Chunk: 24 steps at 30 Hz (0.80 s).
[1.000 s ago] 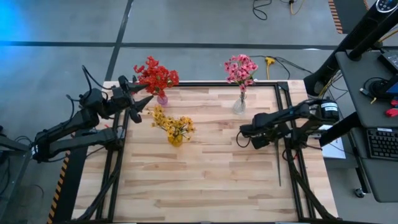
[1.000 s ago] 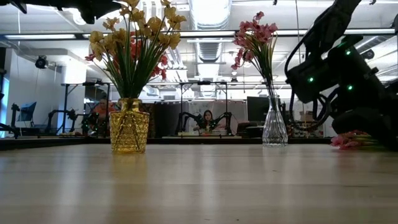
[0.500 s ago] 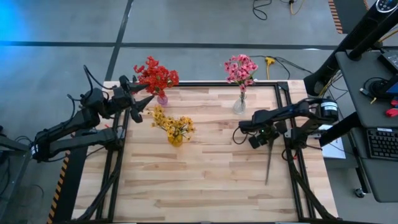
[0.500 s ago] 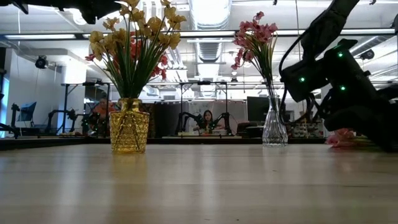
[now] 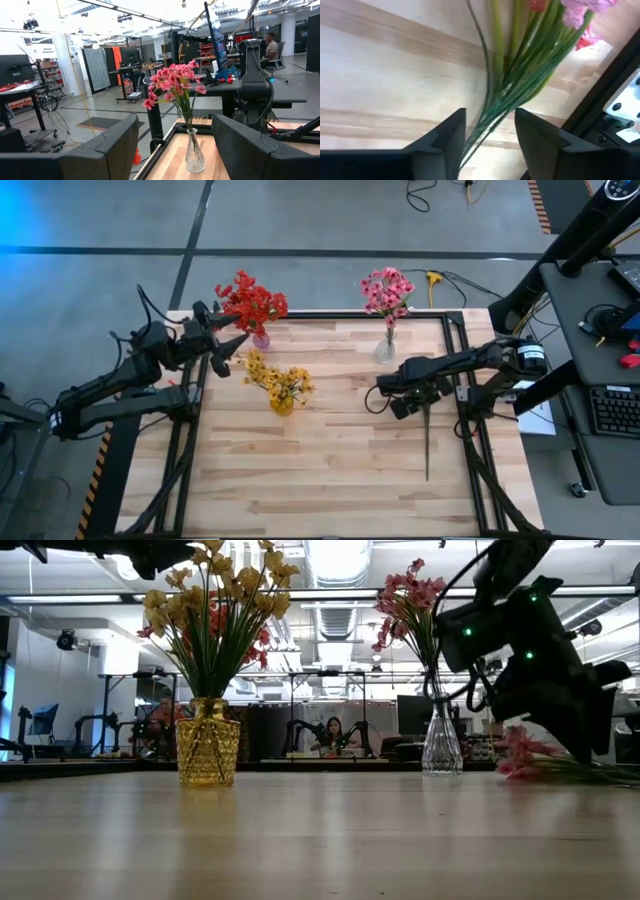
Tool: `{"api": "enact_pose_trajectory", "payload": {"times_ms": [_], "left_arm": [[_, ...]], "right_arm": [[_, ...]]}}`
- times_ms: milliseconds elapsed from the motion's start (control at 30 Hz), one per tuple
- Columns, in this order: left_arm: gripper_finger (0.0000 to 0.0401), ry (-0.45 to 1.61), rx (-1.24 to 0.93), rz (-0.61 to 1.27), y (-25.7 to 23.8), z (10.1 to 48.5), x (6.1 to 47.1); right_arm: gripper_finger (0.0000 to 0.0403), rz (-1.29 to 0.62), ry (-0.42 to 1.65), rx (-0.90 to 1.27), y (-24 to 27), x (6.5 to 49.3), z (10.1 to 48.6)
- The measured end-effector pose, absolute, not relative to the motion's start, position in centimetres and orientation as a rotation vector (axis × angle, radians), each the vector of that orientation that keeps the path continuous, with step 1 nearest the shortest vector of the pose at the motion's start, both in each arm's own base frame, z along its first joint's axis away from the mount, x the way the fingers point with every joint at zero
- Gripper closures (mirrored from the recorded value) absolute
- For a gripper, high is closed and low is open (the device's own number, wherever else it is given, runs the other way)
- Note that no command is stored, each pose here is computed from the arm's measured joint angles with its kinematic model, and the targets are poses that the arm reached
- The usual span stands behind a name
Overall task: Sort flowers into vase by color
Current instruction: Put the pink flower into the transparent flower vase
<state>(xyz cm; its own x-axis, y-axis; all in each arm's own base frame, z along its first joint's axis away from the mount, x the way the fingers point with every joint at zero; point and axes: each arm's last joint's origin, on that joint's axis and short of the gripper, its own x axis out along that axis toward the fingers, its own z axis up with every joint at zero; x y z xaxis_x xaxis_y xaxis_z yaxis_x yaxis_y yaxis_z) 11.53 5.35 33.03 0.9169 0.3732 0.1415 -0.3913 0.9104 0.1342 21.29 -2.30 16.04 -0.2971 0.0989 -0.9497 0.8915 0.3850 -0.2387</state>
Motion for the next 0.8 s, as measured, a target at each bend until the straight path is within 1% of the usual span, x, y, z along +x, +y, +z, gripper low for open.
{"api": "enact_pose_trajectory", "payload": {"times_ms": [167,267,400,500,667,800], "left_arm": [[0.0168,-0.096,0.167,0.395,5.5,32.8,11.8],[0.0168,-0.089,0.166,0.394,5.6,32.8,12.0],[0.0168,-0.088,0.165,0.394,5.6,32.8,12.0],[0.0168,-0.088,0.166,0.395,5.6,32.8,12.0],[0.0168,-0.090,0.166,0.394,5.6,32.8,12.0],[0.0168,-0.094,0.161,0.394,5.6,32.8,12.0]], "right_arm": [[0.0196,-1.006,1.670,0.918,-2.0,21.6,16.7],[0.0169,-0.987,1.683,0.945,-1.4,21.0,16.8],[0.0145,-1.010,1.636,0.981,-0.8,19.9,17.1],[0.0140,-1.046,1.602,1.019,-0.7,18.8,17.2],[0.0150,-1.047,1.539,1.066,-0.6,18.1,16.3],[0.0159,-1.065,1.563,1.060,-0.6,17.5,15.0]]}}
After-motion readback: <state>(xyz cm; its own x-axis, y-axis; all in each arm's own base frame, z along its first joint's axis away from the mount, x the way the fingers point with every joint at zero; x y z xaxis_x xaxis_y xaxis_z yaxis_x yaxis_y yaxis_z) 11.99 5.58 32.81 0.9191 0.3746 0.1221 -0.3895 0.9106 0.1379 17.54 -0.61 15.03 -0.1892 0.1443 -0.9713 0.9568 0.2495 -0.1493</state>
